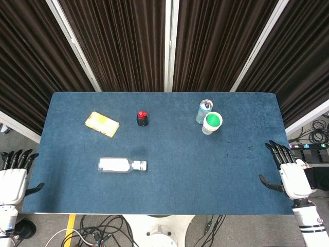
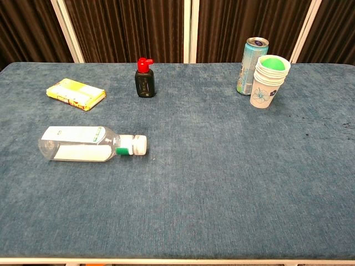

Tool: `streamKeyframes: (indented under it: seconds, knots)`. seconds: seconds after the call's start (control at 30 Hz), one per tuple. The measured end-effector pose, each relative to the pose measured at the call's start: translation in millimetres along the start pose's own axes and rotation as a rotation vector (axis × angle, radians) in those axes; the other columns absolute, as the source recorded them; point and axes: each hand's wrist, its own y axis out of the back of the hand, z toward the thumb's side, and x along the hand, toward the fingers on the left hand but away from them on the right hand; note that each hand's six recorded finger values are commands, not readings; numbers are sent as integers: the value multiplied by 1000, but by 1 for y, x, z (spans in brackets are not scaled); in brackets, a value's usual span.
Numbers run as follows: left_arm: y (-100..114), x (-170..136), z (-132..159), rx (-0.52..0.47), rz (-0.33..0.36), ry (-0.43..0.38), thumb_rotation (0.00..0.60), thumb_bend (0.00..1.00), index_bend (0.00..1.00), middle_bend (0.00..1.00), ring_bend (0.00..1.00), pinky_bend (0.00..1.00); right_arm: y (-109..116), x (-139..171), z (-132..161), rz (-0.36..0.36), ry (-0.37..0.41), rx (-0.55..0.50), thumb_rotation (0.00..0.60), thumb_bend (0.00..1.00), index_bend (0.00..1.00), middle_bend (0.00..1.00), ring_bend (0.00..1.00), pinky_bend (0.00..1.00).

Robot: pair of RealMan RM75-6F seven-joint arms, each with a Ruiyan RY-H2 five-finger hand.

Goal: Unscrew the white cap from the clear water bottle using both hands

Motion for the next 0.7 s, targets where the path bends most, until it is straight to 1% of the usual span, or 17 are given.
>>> streamKeyframes:
  seconds: [0.3, 0.4, 0.53, 0.63, 0.7]
  knots:
    - [2, -3, 2, -5, 5, -8, 600, 62, 208, 123, 53, 56, 5, 6, -1, -22, 9, -15, 600, 200, 18, 0, 0, 0]
    - [4, 0, 8, -12, 13, -28, 600, 62, 207, 123, 53, 56, 9, 8, -2, -34, 14, -22, 600, 199, 18, 0, 0, 0]
    - [8, 12, 25, -32, 11, -97, 600, 62, 202, 123, 53, 59, 20, 7, -1, -63, 32, -15, 600, 199, 18, 0, 0, 0]
    - [8, 24, 46, -54, -15, -179, 600, 61, 188, 123, 53, 63, 29, 4, 1, -82, 51, -3, 600, 198, 18, 0, 0, 0]
    - [6, 32, 64, -64, -48, -244, 600, 61, 178, 123, 53, 67, 33, 3, 2, -84, 61, 1, 600, 198, 18, 0, 0, 0]
